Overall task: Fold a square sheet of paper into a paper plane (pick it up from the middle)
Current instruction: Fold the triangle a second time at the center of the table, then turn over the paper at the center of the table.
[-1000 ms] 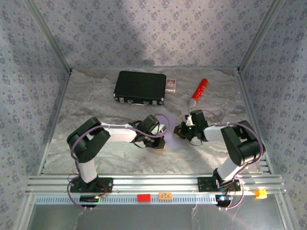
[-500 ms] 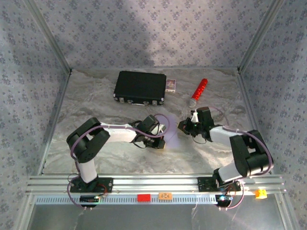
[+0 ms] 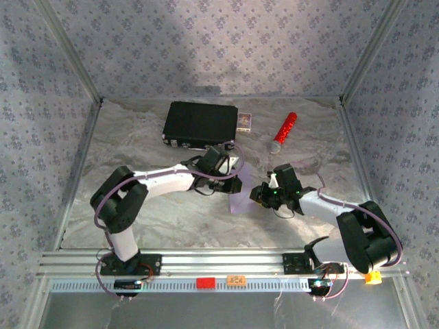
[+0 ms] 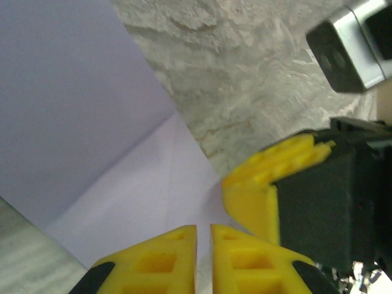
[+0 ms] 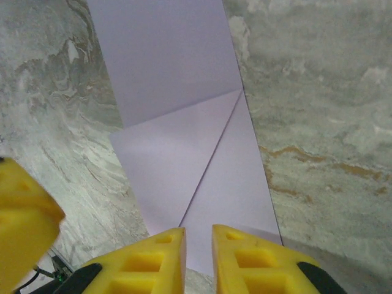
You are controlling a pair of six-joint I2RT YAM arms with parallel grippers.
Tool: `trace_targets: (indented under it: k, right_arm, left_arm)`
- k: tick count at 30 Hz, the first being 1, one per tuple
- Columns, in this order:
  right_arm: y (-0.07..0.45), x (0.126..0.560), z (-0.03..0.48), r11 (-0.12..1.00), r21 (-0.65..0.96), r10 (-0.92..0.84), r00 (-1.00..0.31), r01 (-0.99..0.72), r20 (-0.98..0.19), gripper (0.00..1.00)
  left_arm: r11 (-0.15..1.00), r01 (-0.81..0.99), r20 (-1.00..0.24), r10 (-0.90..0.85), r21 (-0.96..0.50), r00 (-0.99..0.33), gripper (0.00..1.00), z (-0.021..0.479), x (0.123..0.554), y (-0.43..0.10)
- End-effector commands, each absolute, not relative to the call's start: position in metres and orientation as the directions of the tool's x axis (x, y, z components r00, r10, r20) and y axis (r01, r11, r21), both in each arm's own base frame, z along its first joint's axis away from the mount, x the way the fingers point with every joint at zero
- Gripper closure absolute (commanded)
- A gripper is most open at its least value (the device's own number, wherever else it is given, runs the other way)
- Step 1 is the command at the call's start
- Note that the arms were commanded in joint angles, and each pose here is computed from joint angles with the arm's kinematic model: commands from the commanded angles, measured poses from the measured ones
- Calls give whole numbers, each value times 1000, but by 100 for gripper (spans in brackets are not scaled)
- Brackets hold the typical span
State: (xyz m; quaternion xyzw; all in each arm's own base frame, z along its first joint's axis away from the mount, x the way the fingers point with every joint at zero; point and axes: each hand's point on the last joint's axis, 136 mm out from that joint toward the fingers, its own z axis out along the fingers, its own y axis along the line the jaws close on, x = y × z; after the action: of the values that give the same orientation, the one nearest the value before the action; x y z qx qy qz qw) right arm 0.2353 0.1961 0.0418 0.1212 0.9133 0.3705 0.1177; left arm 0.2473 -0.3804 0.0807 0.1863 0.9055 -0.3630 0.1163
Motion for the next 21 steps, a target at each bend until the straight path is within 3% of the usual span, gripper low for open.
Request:
trace_targets:
  k: [1,11,21]
  right_arm:
    - [193,226,34,715,677,321,-942,173,-98,78]
    - [188,213,26,750,627,320,-945,210,-66,68]
    - [190,214,25,760,614,325,-943,214,-73,58]
  left_arm:
    - [704,420,-294,302,-573,-907,90,56,246,-375]
    - [774,361,-199,302,-521,-932,100,8,235,-356]
    - [776,353,-185,301,-523,-935,100,2,228,-350]
